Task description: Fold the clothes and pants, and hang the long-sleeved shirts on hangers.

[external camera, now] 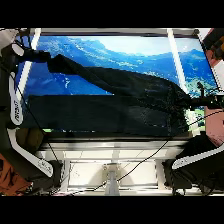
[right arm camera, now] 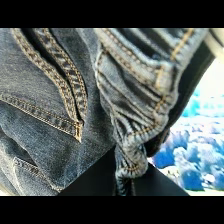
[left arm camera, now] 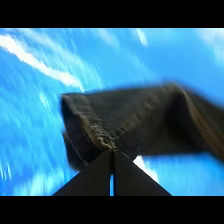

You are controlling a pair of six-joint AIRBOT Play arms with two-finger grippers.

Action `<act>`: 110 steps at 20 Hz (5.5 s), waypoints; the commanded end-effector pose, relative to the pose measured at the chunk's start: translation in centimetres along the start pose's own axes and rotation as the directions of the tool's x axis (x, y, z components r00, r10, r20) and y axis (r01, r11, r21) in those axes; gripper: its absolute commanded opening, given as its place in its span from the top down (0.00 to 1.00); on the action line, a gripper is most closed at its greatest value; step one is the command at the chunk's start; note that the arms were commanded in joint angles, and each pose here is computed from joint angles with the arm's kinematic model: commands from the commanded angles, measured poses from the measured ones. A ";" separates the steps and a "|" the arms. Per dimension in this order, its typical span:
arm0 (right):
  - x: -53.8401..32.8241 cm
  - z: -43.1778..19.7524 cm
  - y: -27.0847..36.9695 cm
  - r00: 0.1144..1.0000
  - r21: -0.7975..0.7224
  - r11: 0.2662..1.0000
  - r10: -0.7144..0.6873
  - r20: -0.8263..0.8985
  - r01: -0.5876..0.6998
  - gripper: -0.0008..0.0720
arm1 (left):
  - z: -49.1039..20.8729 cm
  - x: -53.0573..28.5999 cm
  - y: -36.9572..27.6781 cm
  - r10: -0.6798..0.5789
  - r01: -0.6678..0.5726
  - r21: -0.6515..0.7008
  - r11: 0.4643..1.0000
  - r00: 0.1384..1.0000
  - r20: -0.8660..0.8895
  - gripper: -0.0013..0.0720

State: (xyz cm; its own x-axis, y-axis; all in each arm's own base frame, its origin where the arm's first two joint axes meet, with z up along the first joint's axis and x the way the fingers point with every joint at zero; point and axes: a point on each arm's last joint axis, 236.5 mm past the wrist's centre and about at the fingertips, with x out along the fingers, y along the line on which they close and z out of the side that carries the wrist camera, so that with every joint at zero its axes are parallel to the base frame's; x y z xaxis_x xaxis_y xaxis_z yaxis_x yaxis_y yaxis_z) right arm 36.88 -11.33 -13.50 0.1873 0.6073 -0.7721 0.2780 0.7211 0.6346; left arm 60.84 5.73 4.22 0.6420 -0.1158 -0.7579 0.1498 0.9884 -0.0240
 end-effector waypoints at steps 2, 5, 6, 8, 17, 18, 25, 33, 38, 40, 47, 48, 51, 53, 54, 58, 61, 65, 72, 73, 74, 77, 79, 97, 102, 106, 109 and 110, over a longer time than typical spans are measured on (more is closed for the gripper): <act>-0.4 -0.9 -4.0 0.985 -0.049 0.985 -0.168 -0.037 0.166 0.91 | -8.1 -4.3 -1.8 -0.077 0.143 0.156 0.977 0.928 -0.366 0.96; -0.4 -0.9 -4.0 0.985 -0.049 0.985 -0.168 -0.037 0.166 0.91 | -13.4 -7.0 -1.4 -0.080 0.250 0.216 0.944 0.808 -0.583 0.96; -0.4 -0.9 -4.0 0.985 -0.049 0.985 -0.168 -0.037 0.166 0.91 | -14.2 -7.3 -0.4 -0.049 0.228 0.219 0.948 0.791 -0.610 0.96; -0.4 -0.9 -4.0 0.985 -0.049 0.985 -0.168 -0.037 0.166 0.91 | -15.6 -7.5 1.3 -0.005 0.195 0.223 0.955 0.764 -0.645 0.96; -0.5 -1.5 -4.0 0.983 -0.053 0.984 -0.171 -0.064 0.168 0.91 | -21.9 -6.2 9.7 0.284 -0.042 0.321 0.946 0.587 -0.758 0.96; -0.5 -1.8 -4.1 0.982 -0.056 0.984 -0.176 -0.075 0.172 0.91 | -20.9 -6.3 11.4 0.381 -0.112 0.392 0.913 0.576 -0.723 0.96; -0.8 -2.6 -4.8 0.972 -0.020 0.978 -0.207 -0.110 0.206 0.91 | -12.4 -4.6 15.5 0.653 -0.460 0.480 0.747 0.645 -0.398 0.96; -0.9 -2.5 -4.9 0.971 -0.018 0.977 -0.212 -0.106 0.211 0.91 | -5.8 -4.4 14.7 0.655 -0.621 0.217 0.753 0.740 -0.155 0.96; -0.9 -2.1 -5.2 0.970 -0.022 0.974 -0.228 -0.089 0.227 0.91 | -12.3 -2.8 12.7 0.587 -0.534 0.245 0.809 0.744 -0.319 0.96; -0.9 -1.8 -5.4 0.969 -0.023 0.972 -0.235 -0.076 0.234 0.91 | -14.9 -3.2 11.2 0.548 -0.464 0.297 0.835 0.756 -0.359 0.96; -1.0 -1.5 -5.6 0.968 -0.023 0.970 -0.243 -0.063 0.242 0.91 | -20.0 -8.2 10.5 0.495 -0.435 0.238 0.868 0.723 -0.483 0.96; -1.0 -1.5 -5.6 0.968 -0.023 0.970 -0.242 -0.064 0.241 0.91 | -21.1 -8.7 10.5 0.488 -0.433 0.233 0.871 0.699 -0.522 0.96; -1.0 -1.5 -5.6 0.968 -0.024 0.970 -0.242 -0.064 0.241 0.91 | -22.4 -9.7 11.3 0.481 -0.446 0.213 0.870 0.668 -0.567 0.95; -1.0 -1.5 -5.6 0.968 -0.024 0.970 -0.242 -0.063 0.241 0.91 | -22.7 -10.0 11.9 0.482 -0.455 0.202 0.867 0.664 -0.573 0.35; -1.0 -1.5 -5.6 0.968 -0.024 0.970 -0.243 -0.063 0.242 0.91 | -22.8 -10.1 12.2 0.486 -0.461 0.201 0.864 0.661 -0.572 0.02; -1.0 -1.5 -5.6 0.968 -0.024 0.970 -0.242 -0.064 0.241 0.91 | -22.2 -10.9 13.7 0.549 -0.497 0.258 0.829 0.630 -0.550 0.27; -1.0 -1.5 -5.6 0.968 -0.023 0.970 -0.242 -0.064 0.241 0.91 | -17.8 -9.6 14.5 0.584 -0.611 0.054 0.790 0.722 -0.371 0.29; -1.0 -1.5 -5.6 0.968 -0.023 0.970 -0.242 -0.063 0.241 0.91 | -12.1 -6.8 14.4 0.545 -0.544 -0.390 0.743 0.830 -0.119 0.27; -1.0 -1.5 -5.7 0.967 -0.025 0.969 -0.248 -0.061 0.247 0.91 | -13.4 -0.9 11.3 0.106 -0.168 -0.721 0.672 0.986 -0.131 0.17; -1.0 -1.5 -5.7 0.967 -0.025 0.969 -0.248 -0.061 0.247 0.91 | -14.1 -1.2 11.5 0.098 -0.181 -0.722 0.667 0.983 -0.155 0.10; -1.0 -1.5 -5.7 0.967 -0.025 0.969 -0.248 -0.061 0.247 0.91 | -14.8 -1.6 11.7 0.089 -0.190 -0.727 0.660 0.980 -0.176 0.10; -1.0 -1.5 -5.7 0.967 -0.025 0.969 -0.248 -0.062 0.247 0.91 | -17.0 -2.8 11.7 0.034 -0.216 -0.759 0.614 0.968 -0.247 0.10; -1.0 -1.5 -5.7 0.967 -0.025 0.969 -0.248 -0.062 0.247 0.91 | -17.6 -3.6 11.9 0.010 -0.228 -0.775 0.590 0.961 -0.276 0.10; -1.0 -1.5 -5.7 0.967 -0.025 0.969 -0.248 -0.062 0.247 0.91 | -14.0 1.5 10.5 -0.102 -0.010 -0.928 0.373 0.993 -0.051 0.96; -1.0 -1.0 -5.5 0.970 -0.020 0.971 -0.240 -0.041 0.239 0.91 | -3.2 -1.8 12.2 -0.030 0.205 -0.795 0.571 0.973 0.229 0.96; -1.2 2.0 -3.4 0.981 0.017 0.985 -0.171 0.091 0.170 0.91 | 4.7 -6.3 11.0 -0.020 0.226 -0.511 0.830 0.926 0.377 0.96; -2.0 2.2 -3.1 0.978 0.010 0.984 -0.178 0.106 0.178 0.91 | 2.6 -6.7 6.6 -0.145 0.205 -0.259 0.944 0.962 0.231 0.96; -2.1 2.2 -3.0 0.978 0.010 0.984 -0.180 0.109 0.180 0.91 | -1.0 -6.0 6.4 -0.153 0.169 -0.252 0.953 0.985 0.081 0.96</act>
State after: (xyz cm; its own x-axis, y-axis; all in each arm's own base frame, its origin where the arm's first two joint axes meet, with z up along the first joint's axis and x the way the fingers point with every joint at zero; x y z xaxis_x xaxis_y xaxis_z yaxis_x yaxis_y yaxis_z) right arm 37.62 -13.20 -13.20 0.2241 0.5258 -0.8205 0.3175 0.7566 0.5716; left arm 60.48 14.90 10.07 0.8127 -0.2216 -0.5388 -0.0802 0.8735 -0.4801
